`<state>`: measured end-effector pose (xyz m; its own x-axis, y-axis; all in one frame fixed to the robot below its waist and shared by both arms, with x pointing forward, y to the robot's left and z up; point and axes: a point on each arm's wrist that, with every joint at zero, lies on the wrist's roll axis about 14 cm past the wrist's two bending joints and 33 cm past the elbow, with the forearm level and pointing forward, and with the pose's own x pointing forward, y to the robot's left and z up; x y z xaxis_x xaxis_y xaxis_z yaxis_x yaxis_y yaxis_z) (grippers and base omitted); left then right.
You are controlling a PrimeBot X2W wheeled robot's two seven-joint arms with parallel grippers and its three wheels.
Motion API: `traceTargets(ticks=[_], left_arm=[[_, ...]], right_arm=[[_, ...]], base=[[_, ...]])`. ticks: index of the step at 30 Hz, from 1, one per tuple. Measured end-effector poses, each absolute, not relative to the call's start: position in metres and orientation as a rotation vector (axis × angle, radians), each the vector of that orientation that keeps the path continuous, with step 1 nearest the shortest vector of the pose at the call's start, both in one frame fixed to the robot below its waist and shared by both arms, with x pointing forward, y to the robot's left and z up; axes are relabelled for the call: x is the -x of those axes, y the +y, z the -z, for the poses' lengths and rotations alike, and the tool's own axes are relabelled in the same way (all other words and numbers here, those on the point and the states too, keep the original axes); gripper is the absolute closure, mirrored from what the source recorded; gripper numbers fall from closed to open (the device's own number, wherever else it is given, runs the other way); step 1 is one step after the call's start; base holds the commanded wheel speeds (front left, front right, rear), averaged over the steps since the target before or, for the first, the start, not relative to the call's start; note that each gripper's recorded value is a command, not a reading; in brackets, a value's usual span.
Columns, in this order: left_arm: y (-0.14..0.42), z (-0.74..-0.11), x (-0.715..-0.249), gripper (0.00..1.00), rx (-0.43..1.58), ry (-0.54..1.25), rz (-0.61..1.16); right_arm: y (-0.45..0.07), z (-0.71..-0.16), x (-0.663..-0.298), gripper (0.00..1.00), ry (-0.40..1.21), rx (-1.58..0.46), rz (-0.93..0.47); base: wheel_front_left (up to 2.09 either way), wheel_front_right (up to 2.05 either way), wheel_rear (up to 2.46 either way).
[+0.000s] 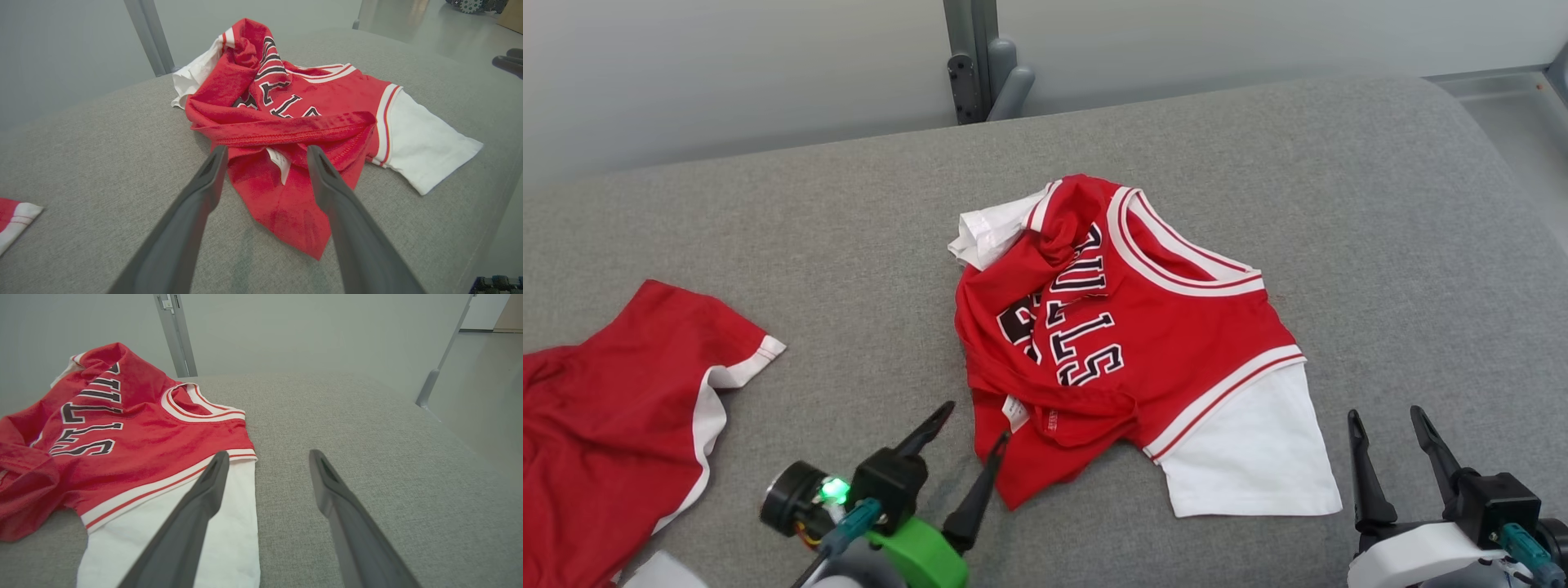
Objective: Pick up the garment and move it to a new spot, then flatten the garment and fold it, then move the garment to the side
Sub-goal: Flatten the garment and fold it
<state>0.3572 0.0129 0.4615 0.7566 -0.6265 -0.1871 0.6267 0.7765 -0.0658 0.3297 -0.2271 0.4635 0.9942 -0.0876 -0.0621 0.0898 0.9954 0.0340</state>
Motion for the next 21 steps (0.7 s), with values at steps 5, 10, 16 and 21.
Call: traceTargets(ticks=[5, 10, 16, 21], left_arm=[[0.047, -0.480, -0.356, 0.00, -0.003, 0.107, 0.578], [0.081, -0.483, -0.346, 0.00, 0.027, 0.093, 0.458], [0.118, -0.485, -0.336, 0.00, 0.085, 0.081, 0.323], [0.114, -0.486, -0.332, 0.00, 0.131, 0.060, 0.336]], right_arm=[[-0.227, -0.467, -0.323, 0.00, 0.047, -0.039, 0.090], [-0.230, -0.468, -0.311, 0.00, 0.043, -0.042, 0.102], [-0.227, -0.475, -0.313, 0.00, 0.021, -0.033, 0.088], [-0.218, -0.478, -0.320, 0.00, 0.013, -0.021, 0.054]], base=[[0.00, 0.00, 0.00], [0.00, 0.00, 0.00], [0.00, 0.00, 0.00], [0.00, 0.00, 0.00]])
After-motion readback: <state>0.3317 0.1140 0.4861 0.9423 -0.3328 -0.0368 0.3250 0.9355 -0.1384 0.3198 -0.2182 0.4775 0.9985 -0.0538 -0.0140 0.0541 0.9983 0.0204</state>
